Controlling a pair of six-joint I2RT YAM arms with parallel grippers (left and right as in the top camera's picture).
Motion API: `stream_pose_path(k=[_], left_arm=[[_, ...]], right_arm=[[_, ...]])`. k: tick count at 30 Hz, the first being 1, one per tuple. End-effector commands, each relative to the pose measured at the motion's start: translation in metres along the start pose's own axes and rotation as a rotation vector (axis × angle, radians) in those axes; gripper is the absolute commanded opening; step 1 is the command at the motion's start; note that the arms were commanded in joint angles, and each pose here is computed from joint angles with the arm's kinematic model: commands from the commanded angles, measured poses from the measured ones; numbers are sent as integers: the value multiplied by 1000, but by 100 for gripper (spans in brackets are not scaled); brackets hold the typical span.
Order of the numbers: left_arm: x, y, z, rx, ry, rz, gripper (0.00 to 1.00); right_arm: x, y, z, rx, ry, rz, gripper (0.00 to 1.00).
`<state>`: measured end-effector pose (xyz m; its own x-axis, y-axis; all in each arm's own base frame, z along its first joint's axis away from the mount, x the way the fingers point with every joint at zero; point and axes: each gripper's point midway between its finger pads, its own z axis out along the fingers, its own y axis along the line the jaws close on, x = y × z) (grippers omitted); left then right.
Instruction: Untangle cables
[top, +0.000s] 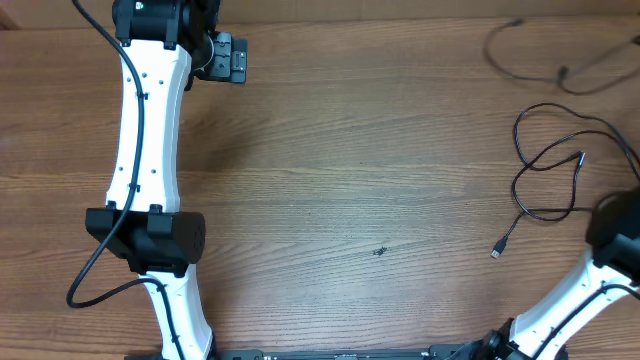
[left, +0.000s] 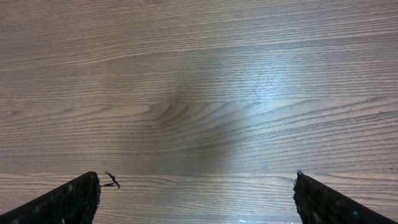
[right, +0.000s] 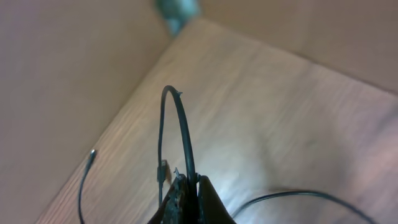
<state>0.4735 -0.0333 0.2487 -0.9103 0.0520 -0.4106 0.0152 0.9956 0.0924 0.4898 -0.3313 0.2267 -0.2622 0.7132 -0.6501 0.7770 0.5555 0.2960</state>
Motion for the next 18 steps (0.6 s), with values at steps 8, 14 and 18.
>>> stream_pose_path(k=[8,14,18], left_arm=[[-3,5,-10,-12,-28,-20,99],[-3,5,-10,-12,-28,-21,100],[-3,5,-10,-12,-28,-21,99]], right_arm=[[-6,-23,-16,-48,60,67,100],[5,1,-43,-176,135,70,100],[10,22,-80,-294,185,68,100]])
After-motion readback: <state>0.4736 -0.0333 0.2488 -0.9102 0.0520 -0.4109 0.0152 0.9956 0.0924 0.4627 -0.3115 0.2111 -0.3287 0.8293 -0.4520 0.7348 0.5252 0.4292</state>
